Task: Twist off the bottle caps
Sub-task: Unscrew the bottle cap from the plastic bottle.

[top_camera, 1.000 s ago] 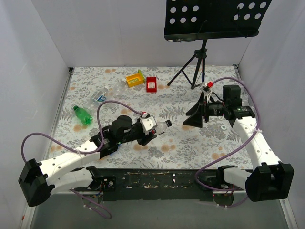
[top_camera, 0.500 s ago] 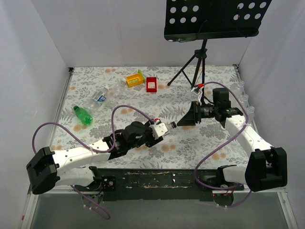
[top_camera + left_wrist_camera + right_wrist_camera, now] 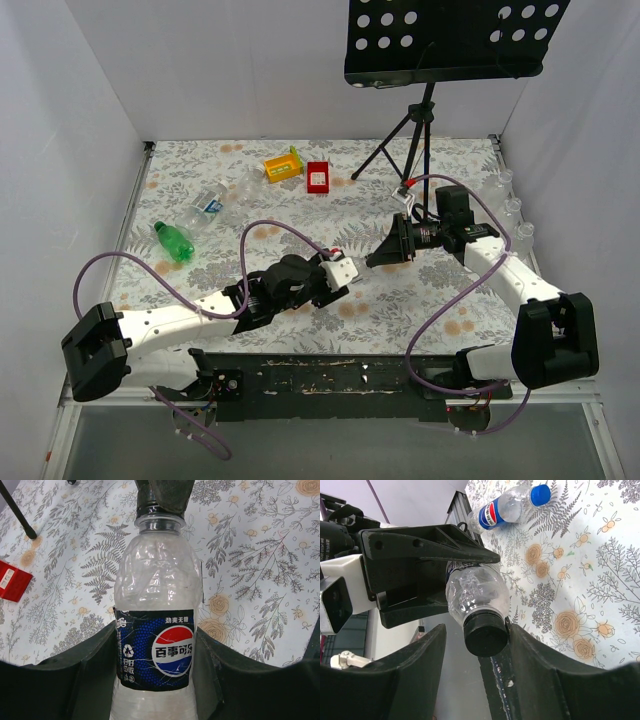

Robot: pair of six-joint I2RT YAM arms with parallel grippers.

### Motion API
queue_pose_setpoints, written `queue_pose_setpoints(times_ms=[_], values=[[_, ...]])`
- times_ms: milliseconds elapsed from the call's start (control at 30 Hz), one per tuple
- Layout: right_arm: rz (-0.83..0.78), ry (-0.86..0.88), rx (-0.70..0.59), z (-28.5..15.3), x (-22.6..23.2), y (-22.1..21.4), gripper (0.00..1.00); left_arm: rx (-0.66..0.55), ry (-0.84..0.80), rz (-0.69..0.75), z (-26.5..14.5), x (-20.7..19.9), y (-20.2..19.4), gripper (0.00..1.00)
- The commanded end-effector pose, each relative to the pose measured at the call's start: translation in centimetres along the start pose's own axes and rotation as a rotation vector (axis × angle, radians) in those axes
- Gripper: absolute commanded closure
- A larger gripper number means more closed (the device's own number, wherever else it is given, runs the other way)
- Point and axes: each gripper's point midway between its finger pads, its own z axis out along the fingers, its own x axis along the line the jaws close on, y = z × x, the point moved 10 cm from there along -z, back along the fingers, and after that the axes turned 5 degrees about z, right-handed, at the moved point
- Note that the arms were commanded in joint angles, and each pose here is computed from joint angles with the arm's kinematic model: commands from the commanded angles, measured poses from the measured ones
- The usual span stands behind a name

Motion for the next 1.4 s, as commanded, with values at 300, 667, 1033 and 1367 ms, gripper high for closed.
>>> queue_pose_setpoints(times_ms=[300, 667, 1033, 1367], values=[[-0.193, 0.090, 0.010, -0.4, 1.6, 0.3, 0.95, -0.086, -0.010, -0.035, -1.3, 0.3, 1.5, 1.00], [-0.899, 0.102, 0.162, -0.8, 3.5, 0.0, 0.99, -0.224, -0.563, -0.450, -4.7, 3.1, 0.8, 1.00], [-1.376, -0.180, 0.300, -1.5, 4.3, 0.6, 0.98, -0.166, -0.867, -0.627, -3.7, 4.8, -0.4, 1.00], [-1.013, -0.160, 0.098, -2.0, 6.3, 1.3, 0.17, -0.099, -0.303, -0.384, -4.4, 6.9, -0.6, 1.00]])
